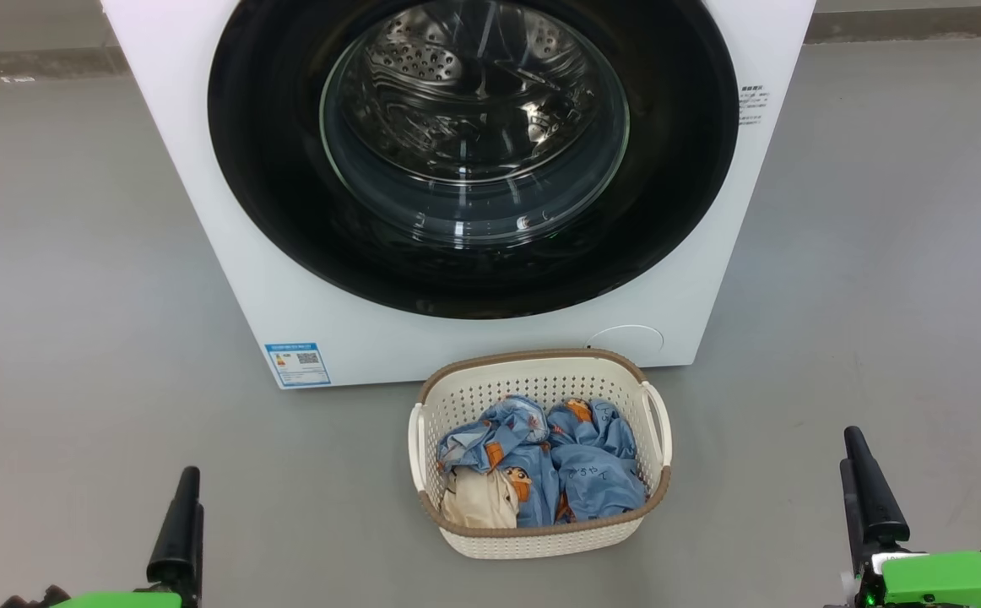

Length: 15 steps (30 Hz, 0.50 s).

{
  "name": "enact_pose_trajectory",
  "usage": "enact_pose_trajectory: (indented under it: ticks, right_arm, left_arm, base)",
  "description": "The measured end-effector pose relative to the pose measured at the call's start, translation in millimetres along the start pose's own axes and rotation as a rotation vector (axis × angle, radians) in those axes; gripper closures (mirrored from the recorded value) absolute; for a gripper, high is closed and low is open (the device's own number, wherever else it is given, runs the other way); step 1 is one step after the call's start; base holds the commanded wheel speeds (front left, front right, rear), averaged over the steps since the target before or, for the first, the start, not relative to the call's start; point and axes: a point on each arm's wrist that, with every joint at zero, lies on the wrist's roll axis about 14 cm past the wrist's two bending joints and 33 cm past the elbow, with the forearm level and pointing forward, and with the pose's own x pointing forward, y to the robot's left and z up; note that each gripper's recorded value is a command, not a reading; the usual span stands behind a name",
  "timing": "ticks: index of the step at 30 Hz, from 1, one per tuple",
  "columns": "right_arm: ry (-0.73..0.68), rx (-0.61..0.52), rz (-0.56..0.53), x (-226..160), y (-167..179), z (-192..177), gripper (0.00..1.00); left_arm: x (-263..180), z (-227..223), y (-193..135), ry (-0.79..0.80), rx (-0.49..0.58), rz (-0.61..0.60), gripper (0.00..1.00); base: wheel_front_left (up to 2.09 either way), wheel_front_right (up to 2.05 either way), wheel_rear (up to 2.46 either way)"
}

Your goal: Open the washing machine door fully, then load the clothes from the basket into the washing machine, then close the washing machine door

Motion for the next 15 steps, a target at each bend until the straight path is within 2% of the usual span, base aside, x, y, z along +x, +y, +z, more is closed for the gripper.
enact_pose_trajectory:
  ticks: [8, 15]
  right_arm:
    - [-0.015, -0.090, 0.051, 2.0, 16.1, 1.5, 0.00]
    - [-0.011, -0.195, 0.089, 3.1, 27.2, -2.7, 0.00]
  left_arm:
    - [1.1, 8.6, -18.4, -0.036, 0.094, -0.053, 0.00]
    - [1.1, 8.8, -32.9, -0.048, 0.223, -0.091, 0.00]
  base:
    - [0.00, 0.00, 0.00]
    - [0.00, 0.00, 0.00]
